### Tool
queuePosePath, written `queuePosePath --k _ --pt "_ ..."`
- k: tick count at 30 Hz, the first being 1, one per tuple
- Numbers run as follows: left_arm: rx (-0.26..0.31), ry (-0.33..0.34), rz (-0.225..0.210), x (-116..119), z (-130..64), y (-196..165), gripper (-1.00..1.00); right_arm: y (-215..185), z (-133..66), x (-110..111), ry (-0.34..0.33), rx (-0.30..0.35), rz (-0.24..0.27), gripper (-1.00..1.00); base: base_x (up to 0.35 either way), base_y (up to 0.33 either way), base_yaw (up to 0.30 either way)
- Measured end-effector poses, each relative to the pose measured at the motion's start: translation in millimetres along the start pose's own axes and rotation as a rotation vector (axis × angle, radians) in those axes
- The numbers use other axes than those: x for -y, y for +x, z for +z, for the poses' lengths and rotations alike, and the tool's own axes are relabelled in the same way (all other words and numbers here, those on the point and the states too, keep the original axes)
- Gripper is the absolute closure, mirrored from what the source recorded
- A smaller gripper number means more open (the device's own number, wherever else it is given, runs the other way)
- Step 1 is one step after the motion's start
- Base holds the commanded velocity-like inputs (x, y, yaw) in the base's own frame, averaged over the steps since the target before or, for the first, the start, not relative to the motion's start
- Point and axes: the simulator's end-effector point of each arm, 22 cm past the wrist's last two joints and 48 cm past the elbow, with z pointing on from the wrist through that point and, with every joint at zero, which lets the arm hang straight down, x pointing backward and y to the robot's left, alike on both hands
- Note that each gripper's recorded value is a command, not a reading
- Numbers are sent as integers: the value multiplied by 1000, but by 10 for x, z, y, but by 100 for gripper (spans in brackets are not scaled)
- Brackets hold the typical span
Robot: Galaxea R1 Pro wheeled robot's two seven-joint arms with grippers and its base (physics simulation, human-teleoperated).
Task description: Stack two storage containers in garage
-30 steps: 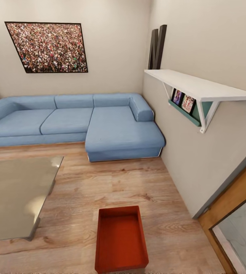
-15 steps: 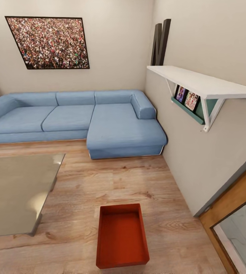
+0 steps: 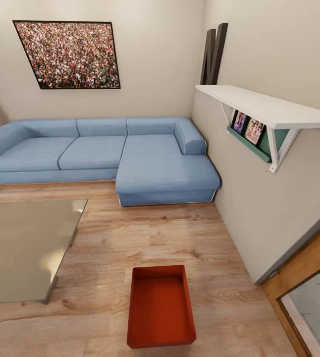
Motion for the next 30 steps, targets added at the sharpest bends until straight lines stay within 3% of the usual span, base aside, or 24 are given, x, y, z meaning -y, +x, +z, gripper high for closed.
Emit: queuePosePath --k 12,30 --pt "0 0 0 -1 0 0 -100 0 0 0 0 0 0 -100 0 -105 1" --pt "-9 -4 0 -19 7 34 -100 25 1 -12 -3 -4 -1 -100 0 -7 0"
